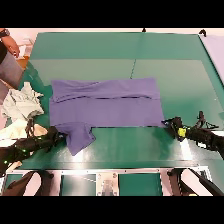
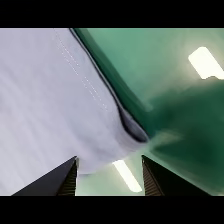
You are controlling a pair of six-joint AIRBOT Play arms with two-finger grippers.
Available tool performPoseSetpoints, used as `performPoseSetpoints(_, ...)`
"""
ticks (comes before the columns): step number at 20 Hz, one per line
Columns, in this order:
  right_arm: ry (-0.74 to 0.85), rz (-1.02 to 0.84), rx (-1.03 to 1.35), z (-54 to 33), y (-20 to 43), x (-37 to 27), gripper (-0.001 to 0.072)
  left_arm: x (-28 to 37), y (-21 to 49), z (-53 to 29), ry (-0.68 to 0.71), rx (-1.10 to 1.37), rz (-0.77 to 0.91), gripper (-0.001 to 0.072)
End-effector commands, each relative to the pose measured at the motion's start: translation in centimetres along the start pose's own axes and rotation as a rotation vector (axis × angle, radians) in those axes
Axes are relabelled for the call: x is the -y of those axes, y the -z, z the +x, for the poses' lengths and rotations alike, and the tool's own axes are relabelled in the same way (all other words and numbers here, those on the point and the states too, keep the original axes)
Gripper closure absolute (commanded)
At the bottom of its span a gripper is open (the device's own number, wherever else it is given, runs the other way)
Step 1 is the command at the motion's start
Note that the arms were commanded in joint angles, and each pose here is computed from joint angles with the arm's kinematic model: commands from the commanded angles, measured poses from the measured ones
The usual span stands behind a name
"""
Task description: Fold the shirts.
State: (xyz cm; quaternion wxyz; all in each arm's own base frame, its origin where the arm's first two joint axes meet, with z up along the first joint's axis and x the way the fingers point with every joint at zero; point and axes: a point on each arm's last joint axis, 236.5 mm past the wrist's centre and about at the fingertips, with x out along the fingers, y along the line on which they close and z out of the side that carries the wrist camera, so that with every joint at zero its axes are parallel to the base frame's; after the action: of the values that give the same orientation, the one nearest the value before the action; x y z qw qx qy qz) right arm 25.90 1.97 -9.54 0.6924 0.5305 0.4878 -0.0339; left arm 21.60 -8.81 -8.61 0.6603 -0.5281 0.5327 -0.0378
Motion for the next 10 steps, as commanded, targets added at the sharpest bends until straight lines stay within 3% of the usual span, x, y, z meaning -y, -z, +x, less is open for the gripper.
performPoseSetpoints(1,0.010,0.075,0.054,0.7,-0.2,1.4,0.0235,0.5,0.1,0.0,0.019,-0.003,0.021,0.0683)
performPoseSetpoints(9,-0.022,0.042,0.108,3.3,0.4,-1.6,0.0239,1.7,-0.4,-0.1,0.071,0.020,0.039,0.0683)
performPoseSetpoints(10,-0.020,0.027,0.097,3.5,0.8,-1.8,0.0281,1.7,-0.4,-0.1,0.071,0.019,0.040,0.0683)
